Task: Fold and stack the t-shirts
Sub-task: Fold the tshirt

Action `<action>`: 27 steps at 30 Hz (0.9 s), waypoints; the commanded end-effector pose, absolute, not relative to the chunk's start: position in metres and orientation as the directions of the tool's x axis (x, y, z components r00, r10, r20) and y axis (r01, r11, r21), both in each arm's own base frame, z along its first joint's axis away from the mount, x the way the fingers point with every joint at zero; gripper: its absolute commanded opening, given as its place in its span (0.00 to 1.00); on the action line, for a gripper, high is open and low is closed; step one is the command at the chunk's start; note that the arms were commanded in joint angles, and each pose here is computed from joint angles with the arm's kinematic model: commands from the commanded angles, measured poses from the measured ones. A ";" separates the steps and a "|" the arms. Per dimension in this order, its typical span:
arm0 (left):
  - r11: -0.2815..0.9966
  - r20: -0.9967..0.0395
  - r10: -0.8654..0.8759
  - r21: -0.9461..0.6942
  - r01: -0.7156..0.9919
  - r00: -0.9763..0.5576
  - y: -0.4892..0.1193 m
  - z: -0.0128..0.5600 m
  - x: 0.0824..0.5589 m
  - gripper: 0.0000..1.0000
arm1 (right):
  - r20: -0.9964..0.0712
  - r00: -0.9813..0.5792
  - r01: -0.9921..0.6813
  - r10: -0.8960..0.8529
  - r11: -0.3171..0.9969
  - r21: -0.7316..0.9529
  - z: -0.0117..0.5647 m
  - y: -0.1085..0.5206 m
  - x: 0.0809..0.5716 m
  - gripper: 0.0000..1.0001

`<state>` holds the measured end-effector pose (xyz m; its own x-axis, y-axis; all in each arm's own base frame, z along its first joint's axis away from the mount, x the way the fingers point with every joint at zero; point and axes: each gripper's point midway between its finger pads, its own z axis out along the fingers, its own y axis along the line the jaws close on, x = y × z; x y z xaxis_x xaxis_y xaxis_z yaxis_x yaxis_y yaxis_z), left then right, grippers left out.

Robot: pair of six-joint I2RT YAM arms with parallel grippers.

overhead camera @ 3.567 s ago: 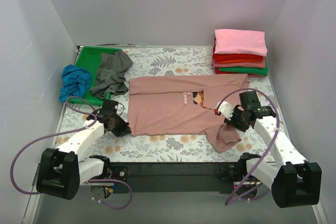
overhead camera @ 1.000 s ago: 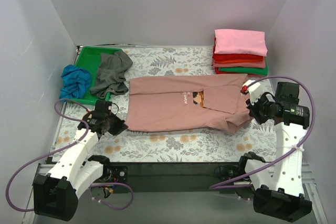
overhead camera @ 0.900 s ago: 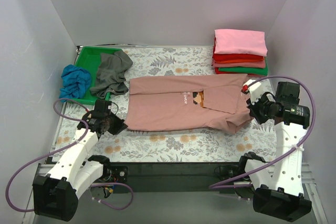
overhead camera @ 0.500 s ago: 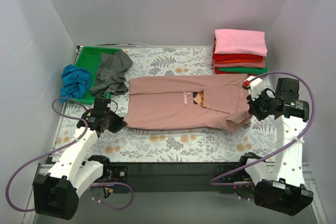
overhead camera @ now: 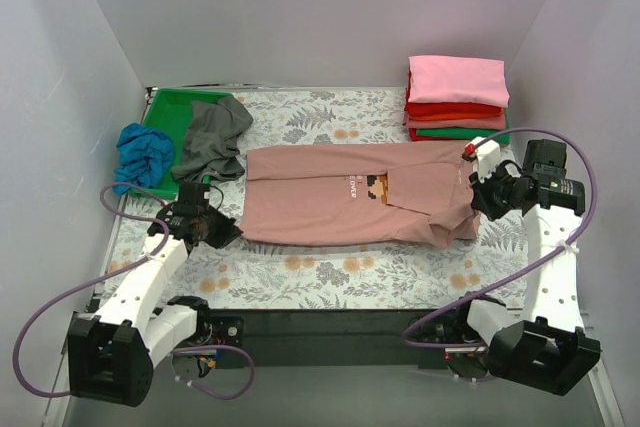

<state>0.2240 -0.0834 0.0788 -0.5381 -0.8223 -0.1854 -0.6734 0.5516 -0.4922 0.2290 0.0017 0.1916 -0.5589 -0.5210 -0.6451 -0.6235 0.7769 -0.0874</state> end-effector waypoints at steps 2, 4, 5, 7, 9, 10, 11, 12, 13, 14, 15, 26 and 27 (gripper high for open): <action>0.530 -0.192 -0.833 -0.543 -0.651 -0.518 -0.086 0.095 0.243 0.00 | -0.693 -0.506 -0.609 -0.513 0.782 -0.134 0.212 0.000 0.248 0.01; 0.529 -0.190 -0.833 -0.546 -0.650 -0.519 -0.087 0.095 0.246 0.00 | -0.692 -0.510 -0.608 -0.511 0.783 -0.130 0.211 -0.001 0.250 0.01; 0.531 -0.188 -0.832 -0.540 -0.653 -0.521 -0.086 0.093 0.246 0.00 | -0.694 -0.507 -0.608 -0.510 0.783 -0.132 0.212 -0.002 0.252 0.01; 0.529 -0.184 -0.832 -0.547 -0.649 -0.523 -0.088 0.095 0.249 0.00 | -0.698 -0.506 -0.607 -0.507 0.784 -0.130 0.213 -0.002 0.255 0.01; 0.525 -0.178 -0.834 -0.550 -0.650 -0.523 -0.089 0.094 0.252 0.00 | -0.700 -0.503 -0.607 -0.507 0.784 -0.131 0.213 -0.003 0.259 0.01; 0.523 -0.176 -0.835 -0.549 -0.652 -0.522 -0.089 0.094 0.253 0.00 | -0.702 -0.505 -0.605 -0.503 0.786 -0.128 0.214 -0.003 0.261 0.01; 0.522 -0.175 -0.836 -0.547 -0.654 -0.521 -0.088 0.092 0.253 0.00 | -0.702 -0.505 -0.604 -0.502 0.787 -0.129 0.214 -0.004 0.263 0.01; 0.521 -0.172 -0.836 -0.548 -0.654 -0.521 -0.089 0.092 0.255 0.00 | -0.702 -0.508 -0.607 -0.500 0.786 -0.120 0.213 -0.003 0.265 0.01; 0.519 -0.172 -0.837 -0.551 -0.653 -0.520 -0.089 0.093 0.256 0.00 | -0.706 -0.504 -0.606 -0.498 0.786 -0.122 0.215 -0.003 0.267 0.01; 0.518 -0.170 -0.837 -0.552 -0.653 -0.520 -0.089 0.093 0.257 0.00 | -0.707 -0.503 -0.607 -0.497 0.786 -0.120 0.216 -0.003 0.268 0.01; 0.517 -0.170 -0.838 -0.551 -0.655 -0.519 -0.089 0.093 0.259 0.00 | -0.707 -0.507 -0.609 -0.493 0.785 -0.111 0.214 -0.003 0.270 0.01; 0.500 -0.152 -0.847 -0.555 -0.665 -0.510 -0.089 0.093 0.275 0.00 | -0.721 -0.512 -0.609 -0.467 0.789 -0.079 0.213 -0.001 0.283 0.01; 0.500 -0.154 -0.847 -0.559 -0.661 -0.510 -0.089 0.095 0.277 0.00 | -0.722 -0.514 -0.608 -0.464 0.790 -0.075 0.213 -0.001 0.284 0.01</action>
